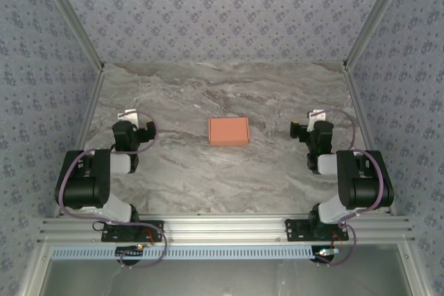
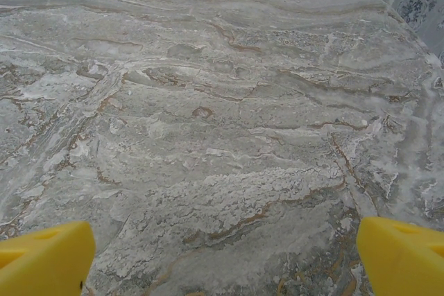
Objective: Fold the paper box
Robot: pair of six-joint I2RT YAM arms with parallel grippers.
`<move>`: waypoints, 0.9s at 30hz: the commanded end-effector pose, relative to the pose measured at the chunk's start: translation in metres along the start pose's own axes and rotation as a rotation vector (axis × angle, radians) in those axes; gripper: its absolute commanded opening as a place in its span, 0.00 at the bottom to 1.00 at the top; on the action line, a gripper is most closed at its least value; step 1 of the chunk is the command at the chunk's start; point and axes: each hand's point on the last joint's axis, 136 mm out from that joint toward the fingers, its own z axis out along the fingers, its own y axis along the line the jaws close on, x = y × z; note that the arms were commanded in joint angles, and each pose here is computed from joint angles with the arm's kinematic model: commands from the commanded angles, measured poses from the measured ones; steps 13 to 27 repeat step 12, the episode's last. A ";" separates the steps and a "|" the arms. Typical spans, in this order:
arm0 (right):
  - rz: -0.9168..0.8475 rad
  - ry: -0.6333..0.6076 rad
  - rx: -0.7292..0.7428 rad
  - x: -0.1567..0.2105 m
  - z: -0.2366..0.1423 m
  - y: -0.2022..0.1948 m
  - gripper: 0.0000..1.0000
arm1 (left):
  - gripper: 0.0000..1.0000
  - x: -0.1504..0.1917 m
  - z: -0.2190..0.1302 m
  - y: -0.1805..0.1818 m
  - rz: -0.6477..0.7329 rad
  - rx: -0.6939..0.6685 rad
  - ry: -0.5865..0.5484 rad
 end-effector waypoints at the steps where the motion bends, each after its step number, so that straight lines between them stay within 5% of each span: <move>1: 0.019 -0.012 0.000 -0.006 0.002 -0.001 0.99 | 0.99 -0.012 0.002 -0.005 0.013 0.018 -0.027; 27: 0.018 -0.013 0.000 -0.007 0.002 0.000 0.99 | 0.99 -0.012 0.002 -0.005 0.014 0.018 -0.026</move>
